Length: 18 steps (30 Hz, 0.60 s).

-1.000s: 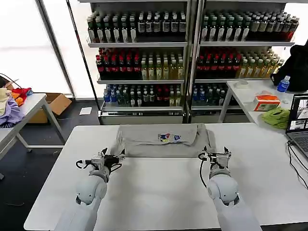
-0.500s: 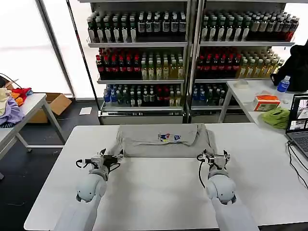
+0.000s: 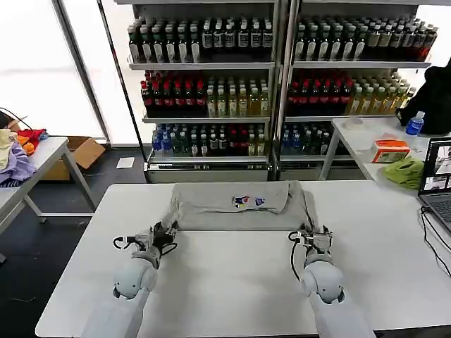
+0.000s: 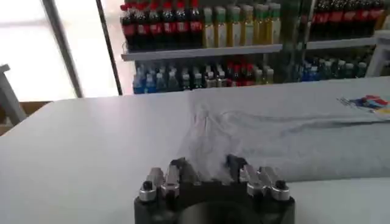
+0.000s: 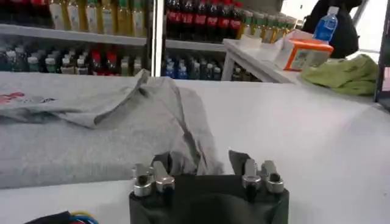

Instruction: Fold and organize the clothes.

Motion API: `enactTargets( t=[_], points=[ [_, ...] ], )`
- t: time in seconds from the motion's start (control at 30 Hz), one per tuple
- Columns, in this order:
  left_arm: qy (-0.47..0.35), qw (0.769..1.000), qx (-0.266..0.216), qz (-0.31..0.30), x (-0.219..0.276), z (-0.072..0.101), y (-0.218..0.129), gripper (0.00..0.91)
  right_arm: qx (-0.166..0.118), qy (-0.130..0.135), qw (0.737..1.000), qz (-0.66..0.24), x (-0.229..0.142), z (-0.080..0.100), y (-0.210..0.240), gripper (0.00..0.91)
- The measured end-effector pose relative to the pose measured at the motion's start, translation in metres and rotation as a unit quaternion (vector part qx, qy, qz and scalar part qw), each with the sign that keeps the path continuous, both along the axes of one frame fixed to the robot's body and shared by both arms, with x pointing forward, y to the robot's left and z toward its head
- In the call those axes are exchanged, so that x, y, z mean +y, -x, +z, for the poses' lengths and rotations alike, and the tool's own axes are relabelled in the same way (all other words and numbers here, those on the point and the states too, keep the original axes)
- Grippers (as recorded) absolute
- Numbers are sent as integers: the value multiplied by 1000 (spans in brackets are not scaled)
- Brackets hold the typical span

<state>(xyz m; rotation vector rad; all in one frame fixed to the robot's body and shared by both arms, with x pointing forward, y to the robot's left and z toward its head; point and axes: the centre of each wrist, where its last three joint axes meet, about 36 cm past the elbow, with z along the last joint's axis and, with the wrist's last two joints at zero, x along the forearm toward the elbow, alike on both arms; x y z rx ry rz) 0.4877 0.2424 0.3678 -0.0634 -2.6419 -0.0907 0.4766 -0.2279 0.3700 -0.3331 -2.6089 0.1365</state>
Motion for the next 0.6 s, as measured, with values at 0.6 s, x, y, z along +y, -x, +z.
enactTargets(
  t=[0.6],
  points=[
    [-19,1000,11,-10,2,-6,15,0,18,-36,999,-4,-5,-22,17,0]
  ],
)
